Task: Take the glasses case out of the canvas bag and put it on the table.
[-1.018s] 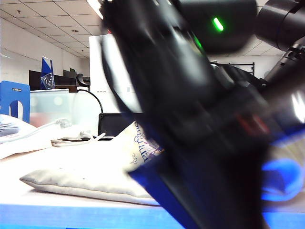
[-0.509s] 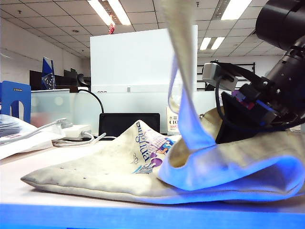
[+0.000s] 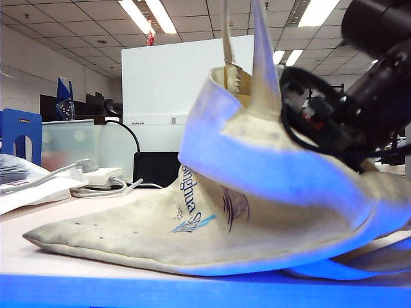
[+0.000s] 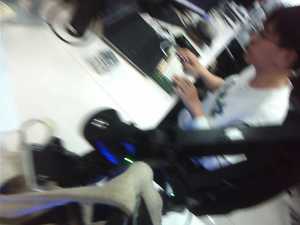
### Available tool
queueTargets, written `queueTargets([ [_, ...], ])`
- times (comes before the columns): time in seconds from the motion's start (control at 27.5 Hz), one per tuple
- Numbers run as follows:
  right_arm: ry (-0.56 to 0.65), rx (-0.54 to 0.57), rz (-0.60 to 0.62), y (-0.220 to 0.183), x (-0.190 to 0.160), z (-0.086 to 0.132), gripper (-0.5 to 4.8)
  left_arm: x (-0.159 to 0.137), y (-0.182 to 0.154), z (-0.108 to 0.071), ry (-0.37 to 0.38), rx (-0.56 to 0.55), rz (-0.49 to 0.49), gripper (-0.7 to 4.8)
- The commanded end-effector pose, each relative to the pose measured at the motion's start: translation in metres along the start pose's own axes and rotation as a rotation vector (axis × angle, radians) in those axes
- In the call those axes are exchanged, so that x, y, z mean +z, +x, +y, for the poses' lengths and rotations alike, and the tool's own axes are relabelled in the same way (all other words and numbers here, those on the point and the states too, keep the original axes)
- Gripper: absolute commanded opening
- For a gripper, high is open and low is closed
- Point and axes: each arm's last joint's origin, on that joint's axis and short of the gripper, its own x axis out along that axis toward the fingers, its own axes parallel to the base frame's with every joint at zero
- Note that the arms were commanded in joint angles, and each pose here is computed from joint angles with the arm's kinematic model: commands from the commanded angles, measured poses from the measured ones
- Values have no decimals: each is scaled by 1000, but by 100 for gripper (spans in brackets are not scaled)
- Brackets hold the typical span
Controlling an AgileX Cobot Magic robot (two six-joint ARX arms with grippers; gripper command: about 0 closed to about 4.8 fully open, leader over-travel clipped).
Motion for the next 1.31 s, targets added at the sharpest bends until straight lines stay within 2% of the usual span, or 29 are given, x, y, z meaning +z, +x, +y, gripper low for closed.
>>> queueTargets([
  [0.04,-11,4,-23,17,0,-8,464,-3,1,-15,34,-61,7,-6],
  [0.11,-26,-5,-51,23,3,-12,479,-5,1,-22,46,-84,14,-6],
  [0.15,-37,-74,-68,22,13,-15,479,-7,0,-27,54,-103,19,-6],
  [0.18,-40,-86,-74,21,17,-16,479,-8,1,-30,57,-113,25,-6],
  [0.44,-93,-79,-138,34,43,-20,479,-10,-3,-35,66,-178,43,-6],
  [0.62,-127,-59,-102,68,66,-31,479,-11,-3,-36,59,-215,70,-6],
  [0.69,-157,-50,-61,84,62,-34,479,-13,-4,-36,54,-211,79,-6],
  [0.8,-133,-21,22,113,49,-39,479,-14,-4,-35,47,-206,90,-6],
  [0.87,-143,-42,76,133,45,-34,479,-14,-4,-35,45,-205,92,-6],
  [1.09,-191,-18,-4,138,73,-20,479,-15,-4,-34,36,-196,102,-6],
  [1.16,-208,-1,-3,141,74,-11,374,-15,-4,-34,35,-192,102,-6],
  [1.27,-218,26,-8,142,75,-6,353,-16,-4,-34,29,-190,108,-6],
  [1.31,-217,27,-7,142,75,-5,329,-16,-4,-34,29,-190,109,-6],
])
